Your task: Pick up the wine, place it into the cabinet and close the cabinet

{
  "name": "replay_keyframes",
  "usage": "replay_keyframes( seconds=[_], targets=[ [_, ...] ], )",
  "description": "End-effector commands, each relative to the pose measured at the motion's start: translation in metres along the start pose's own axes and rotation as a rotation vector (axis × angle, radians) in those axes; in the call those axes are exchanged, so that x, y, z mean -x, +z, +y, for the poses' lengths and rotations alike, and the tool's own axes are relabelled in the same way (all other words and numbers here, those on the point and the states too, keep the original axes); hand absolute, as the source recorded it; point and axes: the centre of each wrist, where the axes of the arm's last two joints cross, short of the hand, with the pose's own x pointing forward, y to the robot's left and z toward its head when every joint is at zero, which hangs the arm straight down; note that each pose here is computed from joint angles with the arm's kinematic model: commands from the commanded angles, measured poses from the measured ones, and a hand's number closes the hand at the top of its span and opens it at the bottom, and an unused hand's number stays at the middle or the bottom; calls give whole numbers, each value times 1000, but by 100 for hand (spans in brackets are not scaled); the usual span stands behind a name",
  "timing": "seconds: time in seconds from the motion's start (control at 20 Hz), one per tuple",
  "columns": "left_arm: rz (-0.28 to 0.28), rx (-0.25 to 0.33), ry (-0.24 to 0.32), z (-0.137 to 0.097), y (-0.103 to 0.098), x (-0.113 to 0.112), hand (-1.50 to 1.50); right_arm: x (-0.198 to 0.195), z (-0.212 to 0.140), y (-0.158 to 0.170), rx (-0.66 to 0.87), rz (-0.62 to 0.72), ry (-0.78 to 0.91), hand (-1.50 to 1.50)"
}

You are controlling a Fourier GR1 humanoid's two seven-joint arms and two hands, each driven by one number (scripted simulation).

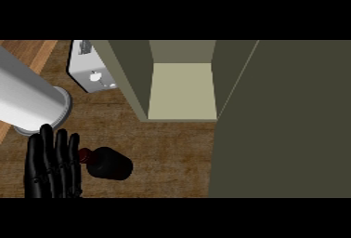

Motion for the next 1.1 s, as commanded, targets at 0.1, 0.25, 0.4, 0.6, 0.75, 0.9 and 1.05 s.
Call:
replay_keyframes(
  seconds=[0.1, 0.25, 0.4, 0.6, 0.75, 0.9, 1.05],
  targets=[
    [53, -12, 134, 27, 1, -20, -150, -29, 5, 16, -25, -50, -12, -150],
    [113, -15, 133, 22, 9, -9, -150, -17, 5, 12, -18, -53, -28, -150],
    [125, -24, 126, 29, 4, -6, -150, -20, 2, 11, -15, -44, -19, -150],
    [169, -3, 125, 39, 5, -7, -150, -20, 5, 13, -27, -35, -26, -150],
    [205, -1, 118, 39, 6, 6, -150, -24, 9, 8, -32, -47, -40, -150],
    [202, -27, 139, 42, 3, 12, -150, -26, 11, 12, -32, -30, -38, -150],
    [233, -32, 126, 39, -4, 36, -150, -38, 13, 23, -39, -43, -42, -150]
  ],
)
